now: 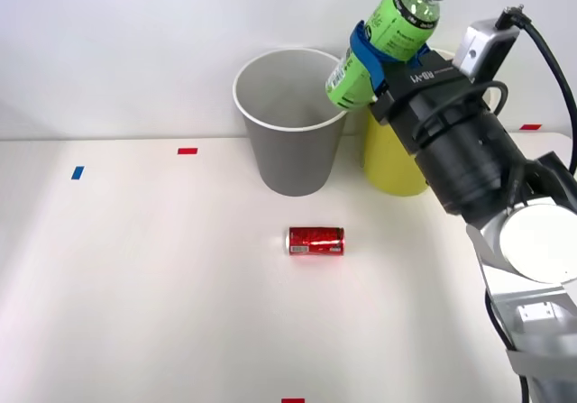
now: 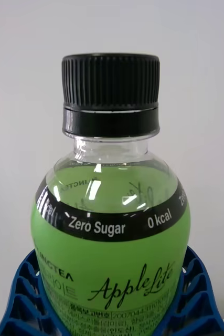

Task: Put cans in the gray bin, plastic bottles in the light green bin

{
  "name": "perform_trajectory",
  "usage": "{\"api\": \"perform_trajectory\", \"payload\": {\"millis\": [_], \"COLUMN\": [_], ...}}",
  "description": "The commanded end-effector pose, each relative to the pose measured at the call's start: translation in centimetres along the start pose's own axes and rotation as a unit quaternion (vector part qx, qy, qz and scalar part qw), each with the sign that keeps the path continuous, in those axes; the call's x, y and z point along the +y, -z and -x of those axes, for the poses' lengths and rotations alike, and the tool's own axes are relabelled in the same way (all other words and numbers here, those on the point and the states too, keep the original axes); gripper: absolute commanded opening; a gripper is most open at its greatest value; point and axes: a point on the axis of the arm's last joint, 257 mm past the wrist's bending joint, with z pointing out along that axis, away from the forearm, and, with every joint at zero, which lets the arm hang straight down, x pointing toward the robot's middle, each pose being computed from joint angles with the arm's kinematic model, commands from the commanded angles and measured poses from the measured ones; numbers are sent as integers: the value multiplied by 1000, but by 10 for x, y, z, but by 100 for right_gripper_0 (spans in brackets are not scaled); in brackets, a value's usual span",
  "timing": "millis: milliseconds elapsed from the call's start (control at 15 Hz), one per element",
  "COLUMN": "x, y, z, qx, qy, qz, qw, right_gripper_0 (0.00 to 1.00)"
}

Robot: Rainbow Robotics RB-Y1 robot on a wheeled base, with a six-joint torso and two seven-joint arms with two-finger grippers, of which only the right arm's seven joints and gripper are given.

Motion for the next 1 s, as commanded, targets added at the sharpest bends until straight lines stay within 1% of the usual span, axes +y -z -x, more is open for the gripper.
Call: {"api": "perform_trajectory", "payload": {"millis": [67,200,267,333,467,600,733,1000], "x": [-34,-56,-70,-87,-110,-124,-133,-143], "y": [-34,-49,-53,-55,-51,-46,-42,-41], "z": [-5,-10,-16,-19,-21,-17,-15,-33], "qx": [3,9,17,28,43,44,45,59], "qy": [38,44,49,79,116,121,123,128], "qz": [-31,-48,-57,-69,-85,-95,-101,-114], "qw": [999,998,997,994,989,987,986,983], "right_gripper_0": [0,0,0,0,0,0,0,0]}}
